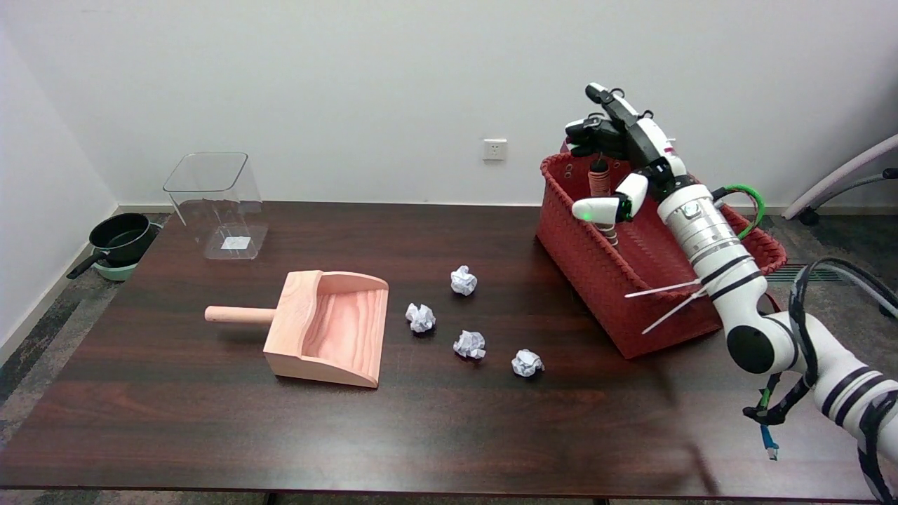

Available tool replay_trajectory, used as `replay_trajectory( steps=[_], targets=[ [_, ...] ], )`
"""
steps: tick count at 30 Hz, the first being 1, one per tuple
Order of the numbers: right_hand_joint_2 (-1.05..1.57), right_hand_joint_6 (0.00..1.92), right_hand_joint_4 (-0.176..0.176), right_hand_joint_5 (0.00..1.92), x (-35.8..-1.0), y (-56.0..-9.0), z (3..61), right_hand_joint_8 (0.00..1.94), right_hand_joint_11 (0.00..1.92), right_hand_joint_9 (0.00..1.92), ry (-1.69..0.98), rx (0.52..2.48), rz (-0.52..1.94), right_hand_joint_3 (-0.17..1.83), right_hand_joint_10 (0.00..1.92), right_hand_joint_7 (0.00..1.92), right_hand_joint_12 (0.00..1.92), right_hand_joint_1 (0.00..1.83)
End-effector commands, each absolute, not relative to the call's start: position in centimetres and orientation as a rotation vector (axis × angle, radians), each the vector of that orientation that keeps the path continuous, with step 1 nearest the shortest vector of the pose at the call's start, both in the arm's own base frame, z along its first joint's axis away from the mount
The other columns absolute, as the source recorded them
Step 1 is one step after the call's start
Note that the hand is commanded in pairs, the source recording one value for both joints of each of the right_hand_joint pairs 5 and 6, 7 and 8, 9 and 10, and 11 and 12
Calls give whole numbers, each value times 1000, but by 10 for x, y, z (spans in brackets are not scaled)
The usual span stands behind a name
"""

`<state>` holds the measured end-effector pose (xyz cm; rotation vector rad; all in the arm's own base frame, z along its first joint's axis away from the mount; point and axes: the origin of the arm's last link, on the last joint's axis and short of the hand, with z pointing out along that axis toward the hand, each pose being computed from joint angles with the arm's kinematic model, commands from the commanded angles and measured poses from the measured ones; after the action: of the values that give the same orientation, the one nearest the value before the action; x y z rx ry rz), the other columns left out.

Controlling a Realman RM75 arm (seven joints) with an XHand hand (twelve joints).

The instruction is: Pick up the broom in the basket.

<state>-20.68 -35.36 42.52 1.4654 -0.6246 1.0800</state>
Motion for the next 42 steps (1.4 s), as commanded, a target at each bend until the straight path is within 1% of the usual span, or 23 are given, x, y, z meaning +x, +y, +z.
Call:
replay_trajectory(
  steps=[1, 15, 25, 28, 32, 39, 42],
  targets=[
    [-610, 134, 0, 134, -224, -346, 431, 604, 650, 610, -665, 1439, 840, 1136, 610, 604, 650, 1218],
    [-605, 128, 0, 128, -224, -346, 445, 611, 622, 600, -632, 1427, 810, 1151, 600, 611, 622, 1223],
    [-565, 125, 0, 125, -242, -344, 430, 635, 614, 619, -686, 1436, 774, 1139, 619, 635, 614, 1226],
    [-517, 120, 0, 120, -246, -343, 425, 661, 626, 651, -696, 1442, 776, 1104, 651, 661, 626, 1227],
    [-474, 131, 0, 131, -248, -342, 422, 701, 691, 729, -692, 1451, 787, 1063, 729, 701, 691, 1228],
    [-352, 154, 0, 154, -250, -340, 424, 753, 830, 918, -684, 1450, 801, 976, 918, 753, 830, 1234],
    [-273, 247, 0, 247, -249, -340, 424, 874, 920, 1035, -670, 1452, 818, 930, 1035, 874, 920, 1262]
  ],
)
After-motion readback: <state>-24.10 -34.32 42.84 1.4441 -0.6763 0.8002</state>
